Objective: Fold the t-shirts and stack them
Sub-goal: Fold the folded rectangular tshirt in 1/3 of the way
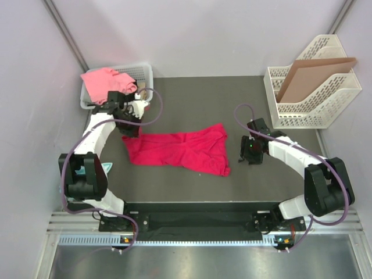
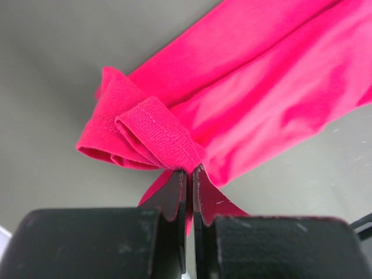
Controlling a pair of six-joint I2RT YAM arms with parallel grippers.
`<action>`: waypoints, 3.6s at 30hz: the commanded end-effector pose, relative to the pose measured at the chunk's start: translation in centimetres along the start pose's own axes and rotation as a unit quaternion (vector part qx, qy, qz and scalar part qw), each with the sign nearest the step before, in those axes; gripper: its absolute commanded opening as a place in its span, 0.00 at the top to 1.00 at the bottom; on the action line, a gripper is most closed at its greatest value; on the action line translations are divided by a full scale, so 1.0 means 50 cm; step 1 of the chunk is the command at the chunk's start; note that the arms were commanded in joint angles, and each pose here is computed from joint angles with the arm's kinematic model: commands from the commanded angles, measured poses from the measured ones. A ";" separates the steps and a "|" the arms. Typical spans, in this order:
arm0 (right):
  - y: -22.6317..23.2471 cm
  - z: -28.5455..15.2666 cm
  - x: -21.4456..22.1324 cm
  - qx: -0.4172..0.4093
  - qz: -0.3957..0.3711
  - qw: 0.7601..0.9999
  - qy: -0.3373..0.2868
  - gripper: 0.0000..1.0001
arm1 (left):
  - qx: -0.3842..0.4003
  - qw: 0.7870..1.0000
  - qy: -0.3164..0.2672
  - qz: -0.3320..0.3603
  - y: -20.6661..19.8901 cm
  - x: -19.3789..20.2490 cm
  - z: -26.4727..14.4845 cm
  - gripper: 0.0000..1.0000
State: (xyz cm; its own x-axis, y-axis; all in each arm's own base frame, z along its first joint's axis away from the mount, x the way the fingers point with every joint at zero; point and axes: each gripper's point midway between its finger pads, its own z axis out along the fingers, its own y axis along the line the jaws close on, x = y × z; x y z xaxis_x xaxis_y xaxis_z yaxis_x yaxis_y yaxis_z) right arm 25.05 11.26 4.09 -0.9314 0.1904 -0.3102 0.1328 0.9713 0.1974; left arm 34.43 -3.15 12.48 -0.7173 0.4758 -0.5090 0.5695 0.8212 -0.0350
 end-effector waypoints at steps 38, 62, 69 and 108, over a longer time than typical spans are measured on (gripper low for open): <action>0.006 -0.024 0.006 -0.021 -0.010 0.999 -0.025 0.51 | 0.211 0.977 0.000 0.040 -0.410 -0.201 0.057 0.02; 0.453 -0.110 -0.143 -0.206 -0.121 0.969 -0.068 0.43 | 0.101 0.980 0.040 -0.165 -0.115 0.060 0.135 0.07; 0.590 -0.012 -0.154 -0.264 -0.108 0.958 0.006 0.44 | 0.090 0.982 0.007 -0.168 -0.114 0.063 0.146 0.10; 0.694 0.066 -0.101 -0.390 -0.026 0.914 0.110 0.48 | 0.108 0.981 -0.013 -0.160 -0.117 0.075 0.137 0.43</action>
State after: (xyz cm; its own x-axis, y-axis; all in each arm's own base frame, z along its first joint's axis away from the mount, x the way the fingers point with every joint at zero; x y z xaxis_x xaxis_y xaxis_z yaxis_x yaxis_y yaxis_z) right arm 34.22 46.24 10.87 -0.9877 0.0136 -0.1558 -0.1238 0.5402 0.8324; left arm 31.00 -8.41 3.04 -0.8884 0.1899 -0.4179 0.3603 0.8525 -0.3787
